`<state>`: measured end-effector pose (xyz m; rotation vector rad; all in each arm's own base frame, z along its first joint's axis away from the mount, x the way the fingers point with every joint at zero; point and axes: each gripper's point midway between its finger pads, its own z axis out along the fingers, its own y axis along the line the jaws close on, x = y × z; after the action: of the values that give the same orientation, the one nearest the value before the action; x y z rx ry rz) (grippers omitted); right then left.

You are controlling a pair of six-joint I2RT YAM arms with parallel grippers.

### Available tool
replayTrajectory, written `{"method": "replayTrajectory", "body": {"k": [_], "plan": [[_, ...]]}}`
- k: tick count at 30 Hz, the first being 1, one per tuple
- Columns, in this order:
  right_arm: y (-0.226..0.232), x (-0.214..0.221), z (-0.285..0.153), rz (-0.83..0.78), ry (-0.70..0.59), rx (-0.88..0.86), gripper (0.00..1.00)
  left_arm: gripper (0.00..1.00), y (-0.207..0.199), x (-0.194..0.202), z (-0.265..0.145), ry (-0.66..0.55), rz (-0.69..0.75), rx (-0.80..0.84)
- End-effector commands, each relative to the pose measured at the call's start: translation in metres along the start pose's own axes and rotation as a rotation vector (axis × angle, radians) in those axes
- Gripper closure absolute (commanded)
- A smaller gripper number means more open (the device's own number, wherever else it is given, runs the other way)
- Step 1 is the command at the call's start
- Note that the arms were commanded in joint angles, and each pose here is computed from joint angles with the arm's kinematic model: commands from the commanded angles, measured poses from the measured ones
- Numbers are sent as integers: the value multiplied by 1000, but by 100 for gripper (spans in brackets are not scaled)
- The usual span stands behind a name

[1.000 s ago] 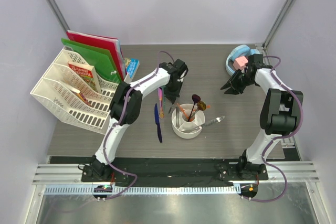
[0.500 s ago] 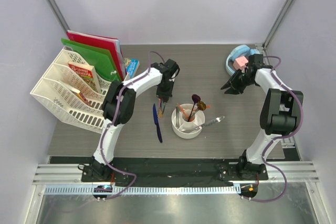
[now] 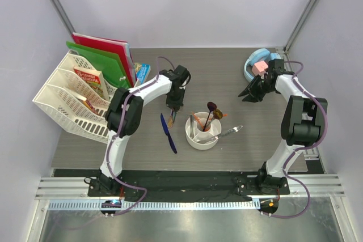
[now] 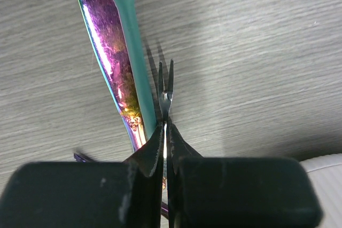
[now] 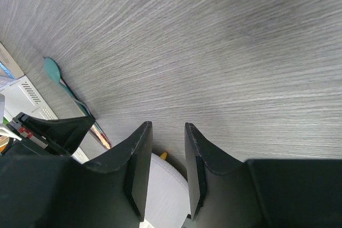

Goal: Sort the eating utensils into containers
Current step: Pick up the fork at the center of the board.

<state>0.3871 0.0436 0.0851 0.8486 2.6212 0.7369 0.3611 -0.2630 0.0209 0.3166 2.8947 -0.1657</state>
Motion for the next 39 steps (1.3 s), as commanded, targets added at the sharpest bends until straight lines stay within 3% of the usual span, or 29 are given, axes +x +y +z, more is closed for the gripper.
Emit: {"method": "replayTrajectory", "body": {"k": [1,12,20,30,39], "plan": [[11,-3,-13,-7,-39,-40,64,100,-10,-10,-25,-60,-11,68],[8,2,-14,-3,-44,-41,64,100,-35,-13,-49,-108,44,184],[7,3,-14,-2,-46,-41,64,100,-24,-24,-67,-187,25,131],[10,6,-14,1,-46,-61,64,100,-10,-48,-134,-415,-55,135],[14,12,-18,10,-52,-97,64,100,-3,-41,-194,-551,-121,159]]}}
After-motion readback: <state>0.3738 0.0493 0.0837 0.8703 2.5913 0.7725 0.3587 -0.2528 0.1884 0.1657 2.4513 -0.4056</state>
